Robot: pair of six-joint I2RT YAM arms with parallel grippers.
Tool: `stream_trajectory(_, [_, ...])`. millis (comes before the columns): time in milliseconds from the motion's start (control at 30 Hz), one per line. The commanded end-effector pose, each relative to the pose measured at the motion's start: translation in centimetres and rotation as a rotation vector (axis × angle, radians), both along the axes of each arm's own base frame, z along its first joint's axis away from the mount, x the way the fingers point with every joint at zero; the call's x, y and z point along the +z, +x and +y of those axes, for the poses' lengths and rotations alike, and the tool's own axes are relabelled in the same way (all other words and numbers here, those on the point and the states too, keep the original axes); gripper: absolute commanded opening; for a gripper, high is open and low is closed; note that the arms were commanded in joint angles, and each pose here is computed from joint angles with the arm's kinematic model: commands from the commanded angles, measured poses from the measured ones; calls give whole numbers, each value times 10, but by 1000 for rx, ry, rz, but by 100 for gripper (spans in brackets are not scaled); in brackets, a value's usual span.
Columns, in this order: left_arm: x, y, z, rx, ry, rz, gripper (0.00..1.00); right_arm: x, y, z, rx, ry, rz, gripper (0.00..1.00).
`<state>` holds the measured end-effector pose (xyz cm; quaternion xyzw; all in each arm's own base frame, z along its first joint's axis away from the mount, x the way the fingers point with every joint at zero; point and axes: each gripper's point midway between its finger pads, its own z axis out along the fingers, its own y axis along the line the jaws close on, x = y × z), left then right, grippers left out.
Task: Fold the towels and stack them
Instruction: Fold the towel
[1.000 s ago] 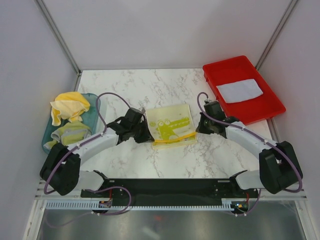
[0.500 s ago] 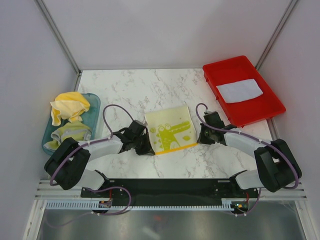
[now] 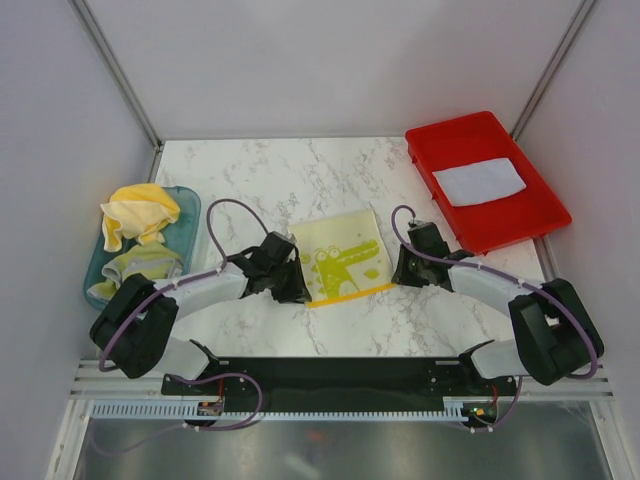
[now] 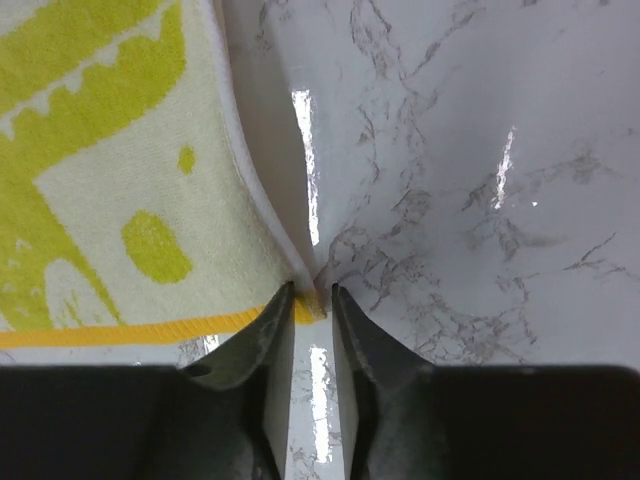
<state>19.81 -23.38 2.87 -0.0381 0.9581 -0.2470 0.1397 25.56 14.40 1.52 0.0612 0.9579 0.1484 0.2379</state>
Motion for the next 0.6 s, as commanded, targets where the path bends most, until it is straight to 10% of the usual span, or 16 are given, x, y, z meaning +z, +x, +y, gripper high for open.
stream_trajectory(0, [12,3,11,2,62,-35,33,2,-4,-13,-7,-61,9,31])
stream_trajectory(267, [98,71,17,53,36,-235,45,70,34,10,67,4,-121,49])
stream_trajectory(567, [56,166,19,31,148,-224,23,71,143,61,219,47,-172,27])
